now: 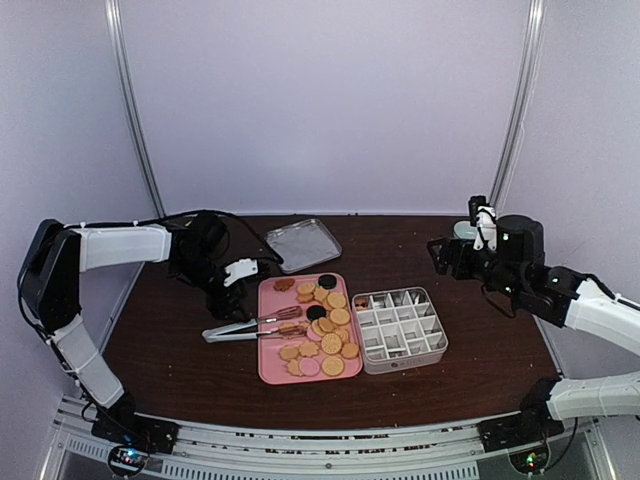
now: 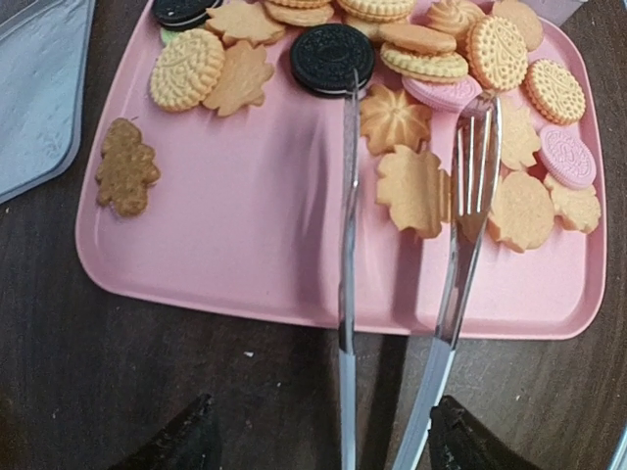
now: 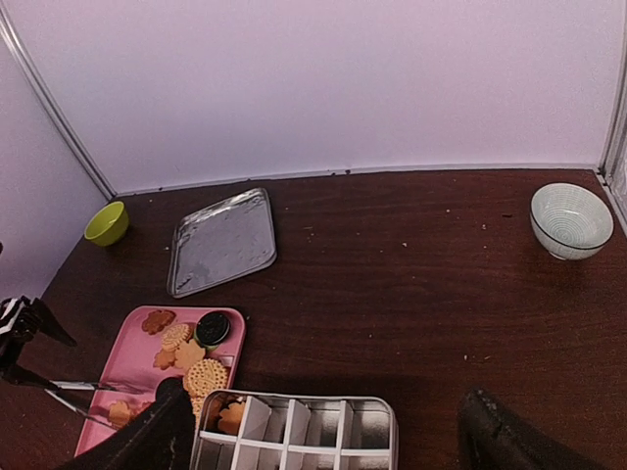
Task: Pack the cookies
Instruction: Pick up the clamp at the center of the board.
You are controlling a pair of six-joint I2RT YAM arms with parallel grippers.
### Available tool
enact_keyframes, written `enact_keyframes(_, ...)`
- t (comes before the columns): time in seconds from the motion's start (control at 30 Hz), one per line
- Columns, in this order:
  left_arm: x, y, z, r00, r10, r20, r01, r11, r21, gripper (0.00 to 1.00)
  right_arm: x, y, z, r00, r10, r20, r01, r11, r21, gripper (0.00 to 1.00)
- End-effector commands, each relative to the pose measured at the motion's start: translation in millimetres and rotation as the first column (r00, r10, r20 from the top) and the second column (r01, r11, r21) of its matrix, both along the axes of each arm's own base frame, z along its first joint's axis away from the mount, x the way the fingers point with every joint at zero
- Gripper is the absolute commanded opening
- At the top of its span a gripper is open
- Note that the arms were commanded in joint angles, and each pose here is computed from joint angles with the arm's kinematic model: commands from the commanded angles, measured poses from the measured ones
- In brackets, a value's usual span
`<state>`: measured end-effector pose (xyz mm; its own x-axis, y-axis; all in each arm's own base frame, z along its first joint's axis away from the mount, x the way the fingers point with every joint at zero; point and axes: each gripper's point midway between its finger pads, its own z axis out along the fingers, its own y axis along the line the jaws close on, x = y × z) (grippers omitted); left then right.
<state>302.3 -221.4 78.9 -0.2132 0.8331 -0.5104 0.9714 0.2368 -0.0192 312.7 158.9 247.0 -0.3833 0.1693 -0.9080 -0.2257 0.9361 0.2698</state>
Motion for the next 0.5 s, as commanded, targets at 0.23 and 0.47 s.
enact_keyframes(0.23, 15, -9, -19, 1.000, -0.026, -0.003, 0.026, 0.996, 0.084, 0.50, -42, 25, 2, 0.997, 0.076, -0.019, -0.076, 0.997, -0.023, 0.87)
enact_keyframes(0.47, 8, -8, -27, 0.999, -0.029, -0.044, 0.033, 0.996, 0.089, 0.44, -52, 32, 0, 0.994, 0.103, -0.031, -0.104, 0.994, -0.043, 0.86)
